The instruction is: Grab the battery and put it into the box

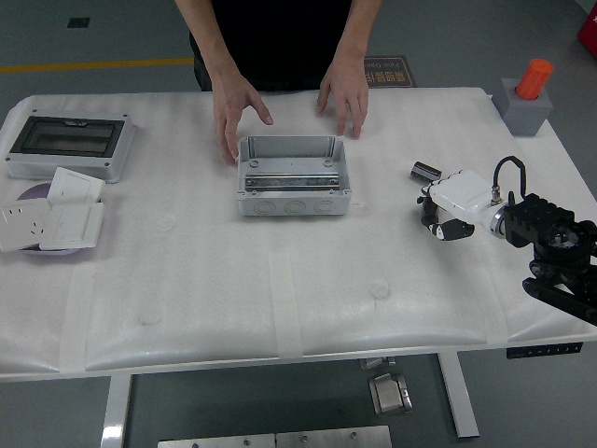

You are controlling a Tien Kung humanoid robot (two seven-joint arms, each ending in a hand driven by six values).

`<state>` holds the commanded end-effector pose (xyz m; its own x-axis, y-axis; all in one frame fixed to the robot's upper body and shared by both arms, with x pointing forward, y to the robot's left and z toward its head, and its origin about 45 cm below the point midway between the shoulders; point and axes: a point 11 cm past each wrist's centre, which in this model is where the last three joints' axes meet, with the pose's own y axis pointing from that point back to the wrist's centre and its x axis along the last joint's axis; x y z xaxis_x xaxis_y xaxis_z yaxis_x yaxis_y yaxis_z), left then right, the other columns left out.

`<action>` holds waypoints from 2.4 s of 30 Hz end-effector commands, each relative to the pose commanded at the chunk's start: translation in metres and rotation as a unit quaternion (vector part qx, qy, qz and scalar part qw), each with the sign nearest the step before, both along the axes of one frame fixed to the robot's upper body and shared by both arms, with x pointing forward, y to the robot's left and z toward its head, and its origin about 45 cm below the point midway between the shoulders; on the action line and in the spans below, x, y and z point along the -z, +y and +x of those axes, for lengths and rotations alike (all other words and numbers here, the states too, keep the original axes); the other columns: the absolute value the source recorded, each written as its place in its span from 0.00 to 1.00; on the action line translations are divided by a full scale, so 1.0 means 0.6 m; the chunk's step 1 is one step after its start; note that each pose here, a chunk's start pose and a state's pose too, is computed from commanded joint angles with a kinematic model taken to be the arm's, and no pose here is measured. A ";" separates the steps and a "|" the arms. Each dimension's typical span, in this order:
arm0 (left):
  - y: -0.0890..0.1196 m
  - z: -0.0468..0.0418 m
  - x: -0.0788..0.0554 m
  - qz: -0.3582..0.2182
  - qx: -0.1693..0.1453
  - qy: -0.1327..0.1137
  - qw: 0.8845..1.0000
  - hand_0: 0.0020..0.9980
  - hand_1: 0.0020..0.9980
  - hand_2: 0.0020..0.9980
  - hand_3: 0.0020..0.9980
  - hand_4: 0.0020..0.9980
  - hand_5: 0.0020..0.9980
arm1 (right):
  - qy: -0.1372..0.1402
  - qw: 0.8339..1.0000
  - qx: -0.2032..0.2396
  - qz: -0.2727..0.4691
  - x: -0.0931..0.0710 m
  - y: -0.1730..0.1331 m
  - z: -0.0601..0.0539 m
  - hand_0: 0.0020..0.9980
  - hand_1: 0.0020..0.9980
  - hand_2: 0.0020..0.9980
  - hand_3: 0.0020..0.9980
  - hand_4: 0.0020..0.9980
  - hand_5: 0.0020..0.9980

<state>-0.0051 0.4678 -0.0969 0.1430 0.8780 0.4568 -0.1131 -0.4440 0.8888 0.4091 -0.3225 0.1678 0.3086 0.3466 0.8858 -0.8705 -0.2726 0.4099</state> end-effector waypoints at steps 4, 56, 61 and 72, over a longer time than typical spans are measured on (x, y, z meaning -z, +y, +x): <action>-0.001 0.004 0.000 0.000 0.004 -0.002 1.000 0.59 0.64 0.57 0.71 0.67 0.24 | -0.003 1.000 -0.001 0.000 -0.003 0.001 0.001 0.64 0.61 0.77 0.76 0.54 0.37; -0.008 -0.027 0.004 -0.002 0.002 0.016 1.000 0.59 0.63 0.57 0.71 0.67 0.24 | -0.017 0.959 0.197 0.204 -0.119 -0.048 0.042 0.67 0.65 0.89 0.98 1.00 0.53; -0.007 -0.026 0.004 -0.001 0.001 0.016 1.000 0.59 0.63 0.57 0.71 0.67 0.24 | 0.011 0.961 0.210 0.178 -0.090 -0.060 0.041 0.67 0.65 0.89 0.98 1.00 0.53; -0.007 -0.023 0.004 -0.001 0.001 0.013 1.000 0.59 0.63 0.57 0.71 0.67 0.24 | 0.045 0.967 0.197 0.155 -0.054 -0.040 0.028 0.66 0.64 0.89 0.97 1.00 0.55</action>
<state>-0.0191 0.4634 -0.0991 0.1572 0.8786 0.4510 -0.0906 -0.4419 0.8925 0.4261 -0.3463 0.2000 0.4429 -0.0912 0.8919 -0.8966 -0.0487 0.4402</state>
